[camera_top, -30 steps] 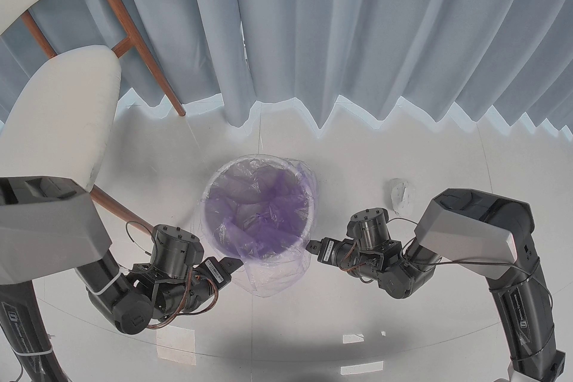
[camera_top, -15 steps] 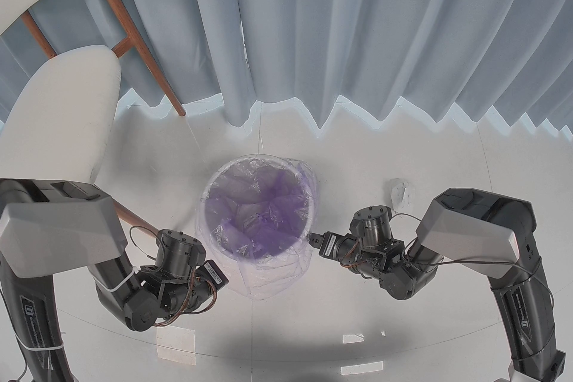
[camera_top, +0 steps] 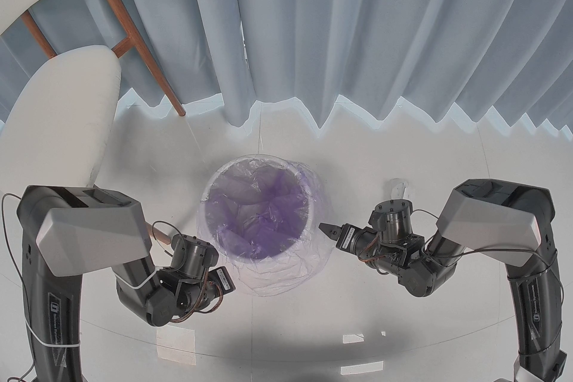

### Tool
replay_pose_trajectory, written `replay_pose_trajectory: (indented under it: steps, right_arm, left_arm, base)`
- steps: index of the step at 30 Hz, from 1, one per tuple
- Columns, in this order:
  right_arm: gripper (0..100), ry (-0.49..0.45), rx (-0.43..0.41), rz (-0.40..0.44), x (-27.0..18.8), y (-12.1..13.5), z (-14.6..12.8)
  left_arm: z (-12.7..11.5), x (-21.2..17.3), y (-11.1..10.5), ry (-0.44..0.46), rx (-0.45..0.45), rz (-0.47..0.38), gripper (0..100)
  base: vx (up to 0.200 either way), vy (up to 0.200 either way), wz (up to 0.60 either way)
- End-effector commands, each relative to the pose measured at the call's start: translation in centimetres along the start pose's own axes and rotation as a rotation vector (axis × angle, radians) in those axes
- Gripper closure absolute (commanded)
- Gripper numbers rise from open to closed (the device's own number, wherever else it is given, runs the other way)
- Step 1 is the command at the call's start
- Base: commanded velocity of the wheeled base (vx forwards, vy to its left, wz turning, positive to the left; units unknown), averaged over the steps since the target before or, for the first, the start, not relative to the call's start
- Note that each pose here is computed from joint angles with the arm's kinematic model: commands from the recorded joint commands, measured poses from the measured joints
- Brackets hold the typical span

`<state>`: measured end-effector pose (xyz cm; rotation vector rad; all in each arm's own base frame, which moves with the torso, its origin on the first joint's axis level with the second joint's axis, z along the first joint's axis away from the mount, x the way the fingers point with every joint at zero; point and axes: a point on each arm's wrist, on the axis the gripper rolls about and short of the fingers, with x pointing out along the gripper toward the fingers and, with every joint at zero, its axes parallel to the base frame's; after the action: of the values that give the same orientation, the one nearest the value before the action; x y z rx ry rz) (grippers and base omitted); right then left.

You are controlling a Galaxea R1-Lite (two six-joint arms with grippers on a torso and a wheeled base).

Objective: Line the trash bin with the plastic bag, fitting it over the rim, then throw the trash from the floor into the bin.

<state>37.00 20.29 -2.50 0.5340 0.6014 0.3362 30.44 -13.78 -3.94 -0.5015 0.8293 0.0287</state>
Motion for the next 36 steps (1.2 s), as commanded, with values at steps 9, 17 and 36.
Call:
replay_pose_trajectory:
  steps: [9, 17, 36]
  right_arm:
    - [0, -0.074, 0.024, -0.027, -3.2, -0.4, 2.1]
    - [0, -0.100, 0.041, -0.051, -4.7, -1.6, 2.8]
    - [0, -0.084, 0.039, -0.087, -6.1, -2.1, 2.3]
  left_arm:
    - [0.4, 4.6, 0.8, -0.047, 0.153, 0.068, 100]
    - [0.5, 4.7, 1.0, -0.048, 0.165, 0.076, 100]
    - [0.0, -2.2, 2.0, -0.012, 0.229, 0.084, 0]
  base:
    - [0.000, 0.000, 0.00]
    - [0.000, 0.000, 0.00]
    - [0.000, 0.000, 0.00]
